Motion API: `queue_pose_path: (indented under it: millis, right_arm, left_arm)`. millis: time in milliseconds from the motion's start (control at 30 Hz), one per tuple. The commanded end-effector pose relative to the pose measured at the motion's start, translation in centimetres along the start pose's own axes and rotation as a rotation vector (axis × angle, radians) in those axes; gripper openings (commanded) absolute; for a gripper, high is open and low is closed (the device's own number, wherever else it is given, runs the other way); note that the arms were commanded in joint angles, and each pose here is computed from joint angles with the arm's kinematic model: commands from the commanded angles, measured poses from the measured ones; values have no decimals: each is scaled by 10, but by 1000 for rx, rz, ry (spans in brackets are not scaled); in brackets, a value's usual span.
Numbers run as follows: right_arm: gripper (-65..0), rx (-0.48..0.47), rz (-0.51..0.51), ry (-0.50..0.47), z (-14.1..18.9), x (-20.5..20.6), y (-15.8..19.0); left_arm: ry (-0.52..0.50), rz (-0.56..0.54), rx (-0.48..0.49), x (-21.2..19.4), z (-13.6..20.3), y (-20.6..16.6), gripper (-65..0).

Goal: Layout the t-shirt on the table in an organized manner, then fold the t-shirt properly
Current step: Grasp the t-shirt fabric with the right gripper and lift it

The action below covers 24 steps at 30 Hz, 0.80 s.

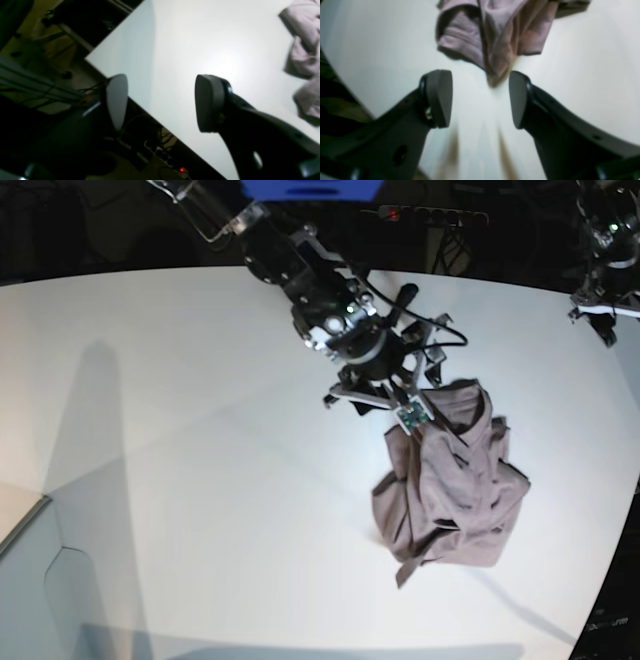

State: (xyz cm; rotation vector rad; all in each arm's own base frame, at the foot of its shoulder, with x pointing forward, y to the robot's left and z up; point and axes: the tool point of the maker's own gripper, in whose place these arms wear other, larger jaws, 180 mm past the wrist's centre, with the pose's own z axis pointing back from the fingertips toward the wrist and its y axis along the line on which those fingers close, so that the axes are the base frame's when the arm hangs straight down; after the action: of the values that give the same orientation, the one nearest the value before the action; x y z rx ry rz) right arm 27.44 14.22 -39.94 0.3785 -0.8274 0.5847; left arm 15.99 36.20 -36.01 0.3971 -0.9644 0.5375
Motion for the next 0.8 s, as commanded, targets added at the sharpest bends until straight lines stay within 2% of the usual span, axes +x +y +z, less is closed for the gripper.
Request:
queue_pose_path:
  millis: [0, 267, 367, 567, 767]
  right_arm:
    - [-288, 6, 8, -61, -4, 24, 0]
    - [-288, -23, 59, -126, -28, 32, -20]
    - [-288, -22, 62, -133, -31, 29, -20]
    - [-288, -14, 58, -205, -30, 39, -16]
    - [-291, -22, 74, -214, -42, 28, -24]
  left_arm:
    - [-35, -21, 12, 9, 4, 6, -242]
    - [-15, -29, 15, 2, 6, 9, -243]
    - [-10, -30, 17, 0, 6, 10, -243]
    - [-9, -29, 15, 0, 6, 9, -244]
    - [-10, -29, 17, 0, 6, 10, -244]
